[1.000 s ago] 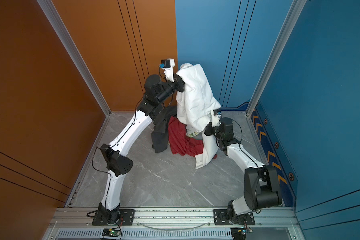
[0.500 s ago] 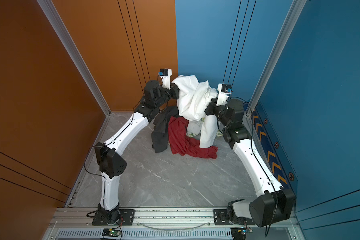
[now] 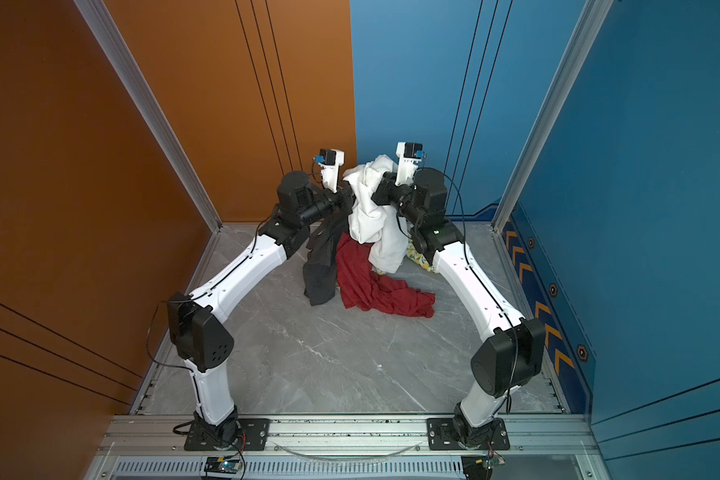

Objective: Pick out a specific cloth from the pile

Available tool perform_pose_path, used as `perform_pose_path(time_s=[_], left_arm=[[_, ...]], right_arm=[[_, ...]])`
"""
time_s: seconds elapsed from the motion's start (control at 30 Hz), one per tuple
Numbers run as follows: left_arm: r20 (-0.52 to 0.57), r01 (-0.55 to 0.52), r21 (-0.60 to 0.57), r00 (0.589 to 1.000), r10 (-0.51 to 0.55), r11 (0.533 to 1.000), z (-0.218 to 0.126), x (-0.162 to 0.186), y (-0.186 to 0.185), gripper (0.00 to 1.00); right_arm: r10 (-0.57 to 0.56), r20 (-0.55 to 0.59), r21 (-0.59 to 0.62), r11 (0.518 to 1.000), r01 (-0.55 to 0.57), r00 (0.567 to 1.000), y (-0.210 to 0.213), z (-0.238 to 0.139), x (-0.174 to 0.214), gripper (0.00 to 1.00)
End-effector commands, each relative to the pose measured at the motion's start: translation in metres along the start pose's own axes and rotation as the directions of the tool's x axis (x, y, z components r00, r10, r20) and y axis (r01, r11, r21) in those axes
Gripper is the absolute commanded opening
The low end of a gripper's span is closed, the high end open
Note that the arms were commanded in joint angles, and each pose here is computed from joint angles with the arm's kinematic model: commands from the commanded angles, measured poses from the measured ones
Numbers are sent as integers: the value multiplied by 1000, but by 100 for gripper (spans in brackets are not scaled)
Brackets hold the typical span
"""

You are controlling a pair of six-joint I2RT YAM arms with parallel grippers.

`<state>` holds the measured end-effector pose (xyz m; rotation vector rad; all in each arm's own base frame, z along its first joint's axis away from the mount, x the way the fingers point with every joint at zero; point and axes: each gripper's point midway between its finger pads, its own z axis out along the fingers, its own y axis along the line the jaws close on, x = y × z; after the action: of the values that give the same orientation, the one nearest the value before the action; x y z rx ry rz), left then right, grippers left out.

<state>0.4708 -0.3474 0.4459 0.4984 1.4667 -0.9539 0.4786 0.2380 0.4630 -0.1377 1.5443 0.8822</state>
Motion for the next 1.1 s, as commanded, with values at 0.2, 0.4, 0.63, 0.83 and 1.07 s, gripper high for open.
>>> perform_pose_path(time_s=[0.2,0.4,0.63,0.83,1.07], left_arm=[[45,50,162,997,-58,986,-18,-1,-24,0],[53,55,129,997,-62,990,-33,-6,-18,0],[120,-43,38,992,38,998,-67,-50,-26,0],[157,-129,-51,978,136,990,-104,-87,-42,0],[148,-196,-183,963,224,963,-156,-113,-57,0]], right_arm=[[139,-26,-114,983,-141,990,10,20,28,0],[137,-71,-152,977,-147,988,29,29,41,0],[80,-100,-267,958,-104,992,90,45,37,0],[45,-94,-380,922,-78,995,150,48,29,0],[26,-118,-511,855,-84,993,234,53,47,0]])
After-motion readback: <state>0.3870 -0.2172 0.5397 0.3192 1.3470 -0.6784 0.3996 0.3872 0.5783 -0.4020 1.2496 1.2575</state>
